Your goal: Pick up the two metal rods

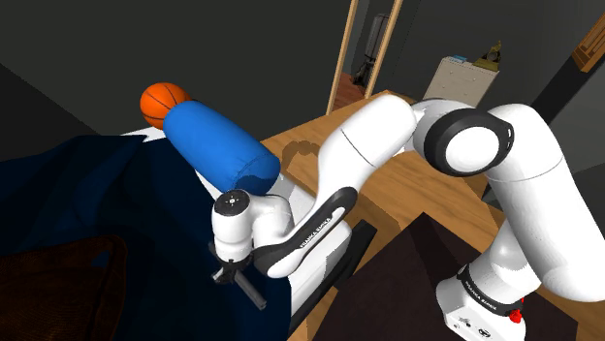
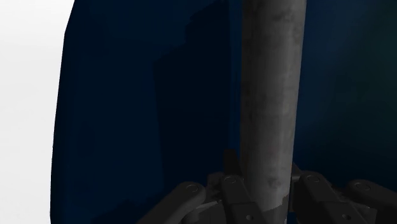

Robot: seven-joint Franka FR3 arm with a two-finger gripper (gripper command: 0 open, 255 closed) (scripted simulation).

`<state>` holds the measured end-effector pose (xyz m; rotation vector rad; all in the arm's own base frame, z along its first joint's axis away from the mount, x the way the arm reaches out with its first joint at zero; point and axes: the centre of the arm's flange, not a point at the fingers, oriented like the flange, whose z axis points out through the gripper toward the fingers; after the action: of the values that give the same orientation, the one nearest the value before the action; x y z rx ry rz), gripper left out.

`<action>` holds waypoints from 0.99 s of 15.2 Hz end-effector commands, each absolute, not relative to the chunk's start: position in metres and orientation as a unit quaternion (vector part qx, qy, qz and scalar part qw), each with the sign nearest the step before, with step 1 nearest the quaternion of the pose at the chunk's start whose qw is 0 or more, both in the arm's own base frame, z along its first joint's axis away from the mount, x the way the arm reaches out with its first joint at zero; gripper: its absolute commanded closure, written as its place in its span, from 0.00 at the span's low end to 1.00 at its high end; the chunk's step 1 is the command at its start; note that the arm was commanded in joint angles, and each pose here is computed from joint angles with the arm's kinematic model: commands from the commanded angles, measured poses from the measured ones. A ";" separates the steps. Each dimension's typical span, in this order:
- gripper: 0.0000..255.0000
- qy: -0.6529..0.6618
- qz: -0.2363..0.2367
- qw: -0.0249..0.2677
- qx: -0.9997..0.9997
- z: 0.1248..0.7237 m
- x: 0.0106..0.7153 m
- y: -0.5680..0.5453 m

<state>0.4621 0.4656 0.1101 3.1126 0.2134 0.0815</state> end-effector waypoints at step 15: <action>1.00 0.068 0.026 0.011 0.997 0.187 0.462 0.465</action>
<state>0.4629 0.4647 0.1842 3.1120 0.2130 0.0807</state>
